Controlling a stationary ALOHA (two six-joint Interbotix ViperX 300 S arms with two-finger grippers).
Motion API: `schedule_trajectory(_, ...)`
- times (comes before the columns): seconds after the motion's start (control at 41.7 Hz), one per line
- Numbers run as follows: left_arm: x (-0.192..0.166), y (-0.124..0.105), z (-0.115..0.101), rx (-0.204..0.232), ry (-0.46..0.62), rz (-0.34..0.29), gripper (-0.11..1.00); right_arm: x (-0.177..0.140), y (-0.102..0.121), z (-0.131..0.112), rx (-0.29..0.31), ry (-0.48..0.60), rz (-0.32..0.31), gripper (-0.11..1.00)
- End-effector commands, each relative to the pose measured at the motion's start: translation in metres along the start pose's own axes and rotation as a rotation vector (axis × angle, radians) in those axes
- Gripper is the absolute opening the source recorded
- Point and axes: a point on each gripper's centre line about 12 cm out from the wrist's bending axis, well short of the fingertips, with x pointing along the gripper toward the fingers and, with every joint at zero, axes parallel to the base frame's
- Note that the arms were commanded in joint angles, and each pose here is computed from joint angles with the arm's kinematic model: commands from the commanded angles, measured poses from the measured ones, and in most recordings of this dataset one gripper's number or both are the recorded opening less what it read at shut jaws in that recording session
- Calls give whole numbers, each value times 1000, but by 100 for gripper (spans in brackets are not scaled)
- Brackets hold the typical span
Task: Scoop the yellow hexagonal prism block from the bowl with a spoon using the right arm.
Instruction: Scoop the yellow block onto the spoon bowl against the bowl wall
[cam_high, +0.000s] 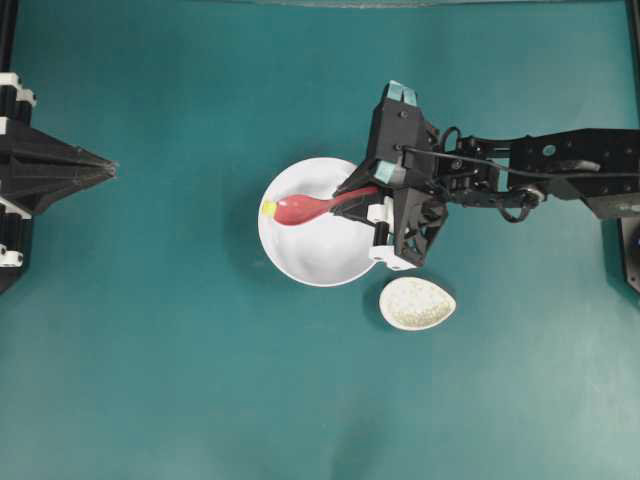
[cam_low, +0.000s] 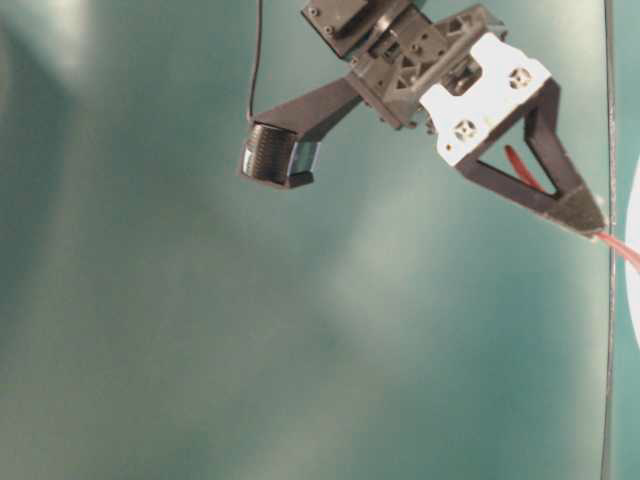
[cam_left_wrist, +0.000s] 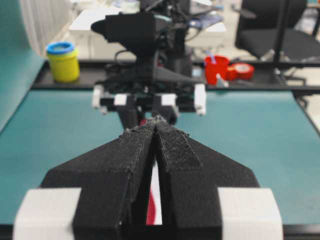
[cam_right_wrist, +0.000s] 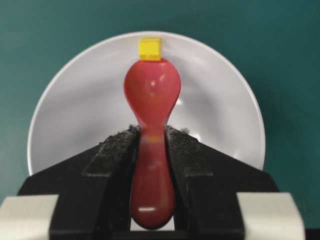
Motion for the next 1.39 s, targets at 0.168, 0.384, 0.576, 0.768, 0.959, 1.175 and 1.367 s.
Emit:
schedule_trajectory(0.168, 3, 1, 7, 0, -20, 3, 0, -1, 4, 15, -1, -43, 9, 24)
schedule_trajectory(0.384, 3, 0, 7, 2, -20, 1, 0, 0, 4, 16, -1, -56, 8, 24)
schedule_trajectory(0.576, 3, 0, 7, 0, -20, 1, 0, -1, 4, 18, -2, -72, 8, 24)
schedule_trajectory(0.768, 3, 1, 7, 0, -20, 3, 0, -1, 5, 19, -3, -84, 9, 24)
schedule_trajectory(0.959, 3, 1, 7, 2, -20, 3, 0, -2, 6, 21, -6, -110, 10, 24)
schedule_trajectory(1.175, 3, 1, 7, 2, -20, 3, 0, -6, 7, 23, -9, -143, 12, 24)
schedule_trajectory(1.367, 3, 1, 7, 0, -18, 3, 0, -10, 8, 18, -9, -140, 15, 24)
